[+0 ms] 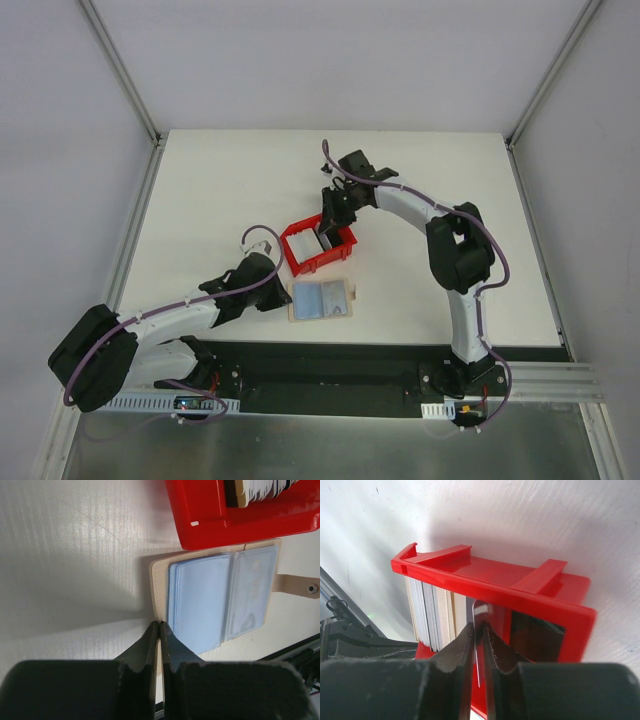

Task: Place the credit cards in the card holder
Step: Pick up the credit card from the storage box.

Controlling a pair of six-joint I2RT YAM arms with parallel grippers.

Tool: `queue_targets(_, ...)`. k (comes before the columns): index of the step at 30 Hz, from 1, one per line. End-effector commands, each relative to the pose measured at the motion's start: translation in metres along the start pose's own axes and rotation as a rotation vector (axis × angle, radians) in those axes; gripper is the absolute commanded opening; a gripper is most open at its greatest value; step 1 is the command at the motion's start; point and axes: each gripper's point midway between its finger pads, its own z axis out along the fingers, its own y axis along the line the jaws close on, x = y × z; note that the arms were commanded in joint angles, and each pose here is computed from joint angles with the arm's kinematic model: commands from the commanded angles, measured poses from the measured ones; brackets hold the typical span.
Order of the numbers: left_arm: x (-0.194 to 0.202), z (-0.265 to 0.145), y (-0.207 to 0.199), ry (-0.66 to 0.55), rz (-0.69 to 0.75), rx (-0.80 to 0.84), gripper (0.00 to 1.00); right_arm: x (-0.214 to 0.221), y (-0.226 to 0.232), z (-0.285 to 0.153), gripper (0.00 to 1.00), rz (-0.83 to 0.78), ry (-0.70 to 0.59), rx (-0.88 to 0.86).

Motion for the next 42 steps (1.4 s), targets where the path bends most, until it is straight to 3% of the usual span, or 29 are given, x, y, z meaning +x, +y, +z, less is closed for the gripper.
queue_targets(1,-0.008,-0.001,-0.012,-0.01,0.013,0.038,0.0,-0.016,0.026,-0.031,0.13,-0.032,-0.064,-0.055)
queue_targets(14,-0.009,-0.002,-0.012,-0.014,0.013,0.039,0.0,-0.025,-0.002,-0.042,0.0,-0.081,-0.085,0.108)
queue_targets(23,-0.01,-0.001,-0.014,-0.01,0.019,0.04,0.0,-0.016,0.008,-0.041,0.06,-0.097,-0.069,0.117)
queue_targets(32,-0.01,-0.001,-0.015,-0.009,0.018,0.041,0.0,-0.008,0.027,-0.03,0.09,-0.039,-0.045,-0.005)
queue_targets(34,-0.01,-0.001,-0.015,-0.009,0.016,0.041,0.0,-0.008,0.028,-0.03,0.05,-0.034,-0.044,-0.017)
queue_targets(42,-0.01,-0.001,-0.016,-0.006,0.02,0.043,0.0,-0.002,0.038,-0.026,0.12,-0.029,-0.005,-0.098)
